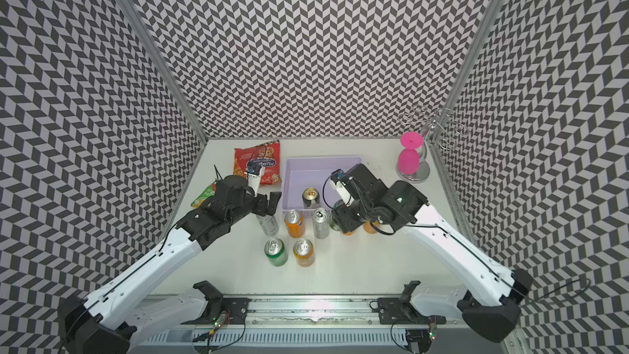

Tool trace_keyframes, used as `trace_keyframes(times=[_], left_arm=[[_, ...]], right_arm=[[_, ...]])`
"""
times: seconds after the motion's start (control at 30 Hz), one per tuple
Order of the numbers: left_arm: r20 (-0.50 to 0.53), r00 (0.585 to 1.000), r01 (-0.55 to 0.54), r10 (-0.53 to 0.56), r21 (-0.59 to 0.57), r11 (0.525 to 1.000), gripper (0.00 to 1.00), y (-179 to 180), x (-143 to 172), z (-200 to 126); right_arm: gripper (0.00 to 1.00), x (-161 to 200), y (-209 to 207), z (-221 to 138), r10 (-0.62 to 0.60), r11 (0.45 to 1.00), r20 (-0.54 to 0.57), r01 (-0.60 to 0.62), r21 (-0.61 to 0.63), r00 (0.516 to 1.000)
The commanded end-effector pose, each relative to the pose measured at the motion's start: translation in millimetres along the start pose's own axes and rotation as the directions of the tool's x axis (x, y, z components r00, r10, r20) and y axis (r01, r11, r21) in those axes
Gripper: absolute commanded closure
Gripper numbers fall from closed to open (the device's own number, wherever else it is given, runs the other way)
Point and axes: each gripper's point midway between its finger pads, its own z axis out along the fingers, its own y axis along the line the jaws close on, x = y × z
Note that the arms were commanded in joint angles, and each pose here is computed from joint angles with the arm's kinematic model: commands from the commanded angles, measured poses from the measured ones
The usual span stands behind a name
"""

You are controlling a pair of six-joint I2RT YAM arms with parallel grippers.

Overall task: Take out the drinks from the basket
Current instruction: Place the drink at the center of the board.

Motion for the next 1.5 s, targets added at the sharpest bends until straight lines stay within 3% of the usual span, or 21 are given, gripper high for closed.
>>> trace_keyframes(times=[0.0, 0.3, 0.6, 1.13, 1.47], left_arm=[[0.03, 0.999, 0.014, -0.015, 0.017, 1.0, 0.01, -1.7, -7.7, -0.4], [0.034, 0.999, 0.025, -0.025, 0.007, 1.0, 0.01, 2.5, -8.9, -1.2], [0.035, 0.999, 0.028, -0.028, 0.006, 1.0, 0.01, 3.4, -8.8, -1.8], [0.038, 0.999, 0.03, -0.03, -0.004, 1.0, 0.01, 5.4, -8.6, -2.5], [0.035, 0.999, 0.031, -0.031, -0.004, 1.0, 0.01, 5.6, -8.1, -1.2]], right_arm=[[0.47, -8.7, 5.3, -9.0, 0.039, 0.999, 0.086, -0.036, -0.028, 0.996], [0.49, 28.2, 12.9, 26.1, 0.073, 0.997, 0.015, -0.072, -0.009, 0.997], [0.49, 35.1, 19.6, 51.7, 0.115, 0.993, 0.075, -0.114, -0.015, 0.991], [0.49, 66.6, 23.6, 106.6, 0.068, 0.996, 0.002, -0.068, 0.056, 0.998], [0.48, 71.9, 23.6, 122.7, 0.057, 0.996, -0.004, -0.056, 0.068, 0.998]])
